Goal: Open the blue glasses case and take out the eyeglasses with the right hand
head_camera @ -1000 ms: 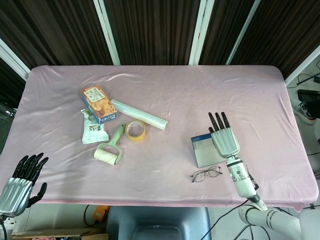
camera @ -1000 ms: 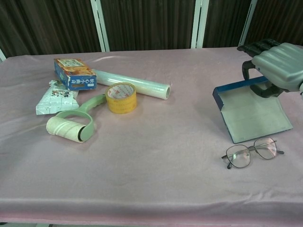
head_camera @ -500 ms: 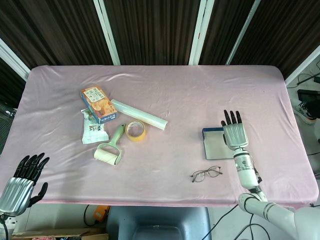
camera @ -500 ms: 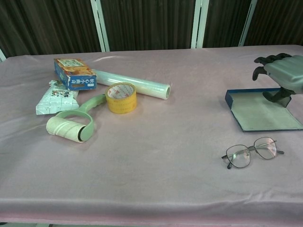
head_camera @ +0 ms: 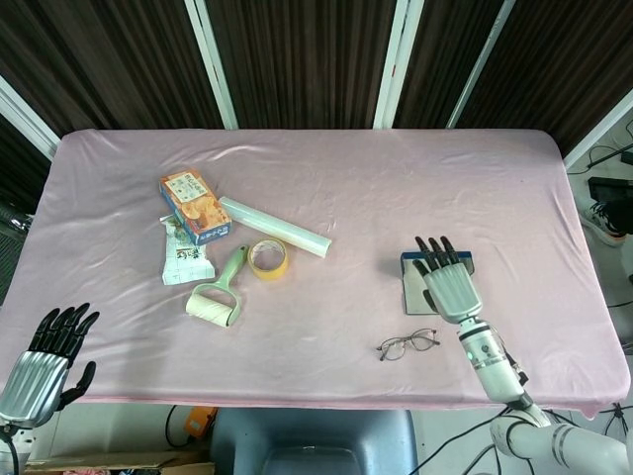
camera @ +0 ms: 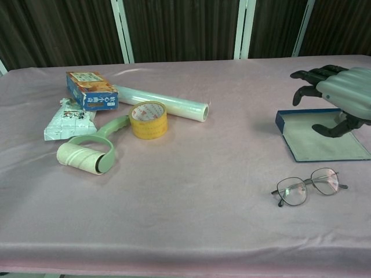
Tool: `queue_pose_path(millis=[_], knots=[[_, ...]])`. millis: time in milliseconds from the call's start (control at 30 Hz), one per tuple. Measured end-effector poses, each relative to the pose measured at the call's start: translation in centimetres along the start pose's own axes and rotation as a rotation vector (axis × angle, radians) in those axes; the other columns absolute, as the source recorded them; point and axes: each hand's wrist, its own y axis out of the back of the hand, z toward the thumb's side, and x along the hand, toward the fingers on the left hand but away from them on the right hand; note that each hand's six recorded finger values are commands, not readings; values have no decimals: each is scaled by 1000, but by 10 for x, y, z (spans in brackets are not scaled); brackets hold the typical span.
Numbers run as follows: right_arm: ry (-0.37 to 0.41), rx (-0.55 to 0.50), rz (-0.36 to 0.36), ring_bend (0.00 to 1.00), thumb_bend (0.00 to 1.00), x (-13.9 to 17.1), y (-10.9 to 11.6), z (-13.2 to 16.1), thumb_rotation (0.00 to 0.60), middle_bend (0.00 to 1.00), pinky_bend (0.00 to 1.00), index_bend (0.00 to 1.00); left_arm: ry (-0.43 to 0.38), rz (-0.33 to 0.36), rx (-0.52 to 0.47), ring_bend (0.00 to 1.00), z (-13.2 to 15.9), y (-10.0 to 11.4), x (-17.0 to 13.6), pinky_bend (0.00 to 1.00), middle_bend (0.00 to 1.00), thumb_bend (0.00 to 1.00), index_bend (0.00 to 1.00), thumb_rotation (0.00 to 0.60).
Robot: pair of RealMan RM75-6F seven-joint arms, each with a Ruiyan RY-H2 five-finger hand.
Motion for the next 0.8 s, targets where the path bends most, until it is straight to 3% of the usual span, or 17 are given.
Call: queue_pose_path(millis=[200,800], knots=[[112,-5,48,0,500,32,1,14,600,98,0,522,-2,0,0,0,1,0,-1,0,0,451,0,600],[193,17,141,0,500,44,-21,32,600,99,0,572,-1,6,-7,0,-1,2,-2,0,0,449,0,600]])
